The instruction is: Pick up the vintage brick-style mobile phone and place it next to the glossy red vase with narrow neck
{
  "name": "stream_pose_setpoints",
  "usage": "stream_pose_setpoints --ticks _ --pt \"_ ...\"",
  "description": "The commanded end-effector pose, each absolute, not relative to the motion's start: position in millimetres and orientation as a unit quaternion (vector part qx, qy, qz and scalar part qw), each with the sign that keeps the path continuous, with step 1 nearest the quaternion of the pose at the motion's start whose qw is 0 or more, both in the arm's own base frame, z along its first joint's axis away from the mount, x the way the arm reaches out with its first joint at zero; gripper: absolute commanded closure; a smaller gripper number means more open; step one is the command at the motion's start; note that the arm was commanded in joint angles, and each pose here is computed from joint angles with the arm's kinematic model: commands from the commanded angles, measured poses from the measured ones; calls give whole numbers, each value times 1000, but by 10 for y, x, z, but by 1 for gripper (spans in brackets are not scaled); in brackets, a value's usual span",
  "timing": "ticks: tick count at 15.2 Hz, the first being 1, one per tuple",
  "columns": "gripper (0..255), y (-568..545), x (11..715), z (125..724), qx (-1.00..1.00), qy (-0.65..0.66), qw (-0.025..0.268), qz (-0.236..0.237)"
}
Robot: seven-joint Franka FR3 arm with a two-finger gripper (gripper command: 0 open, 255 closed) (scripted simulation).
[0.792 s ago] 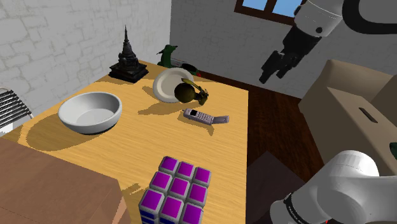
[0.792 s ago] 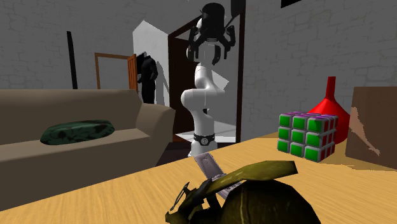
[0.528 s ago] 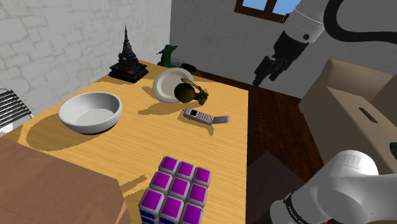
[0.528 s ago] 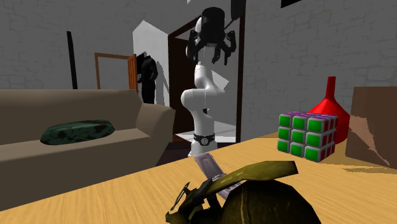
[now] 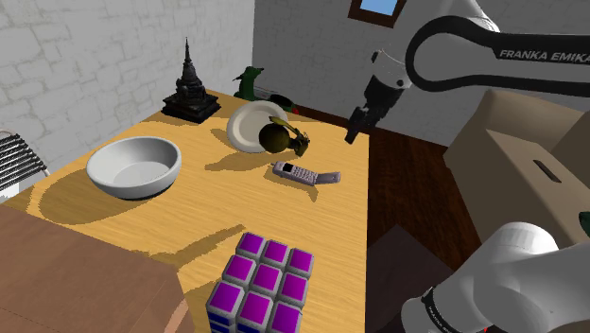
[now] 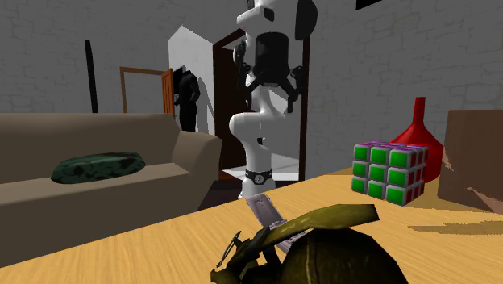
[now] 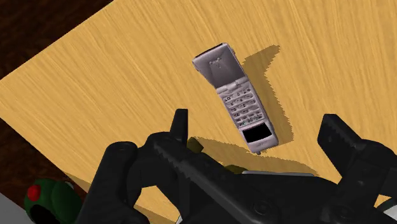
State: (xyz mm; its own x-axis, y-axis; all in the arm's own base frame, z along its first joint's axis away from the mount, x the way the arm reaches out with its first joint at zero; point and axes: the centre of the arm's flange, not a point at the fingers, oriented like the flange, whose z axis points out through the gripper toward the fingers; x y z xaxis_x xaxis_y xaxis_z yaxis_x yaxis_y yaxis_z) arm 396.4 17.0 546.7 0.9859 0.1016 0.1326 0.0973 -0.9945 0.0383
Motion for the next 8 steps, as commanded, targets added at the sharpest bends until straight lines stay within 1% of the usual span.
stream_pose_setpoints --ticks 1,8 --pt "0 165 4129 5217 996 70 14 62" --pt "0 256 4709 4464 990 136 10 40"
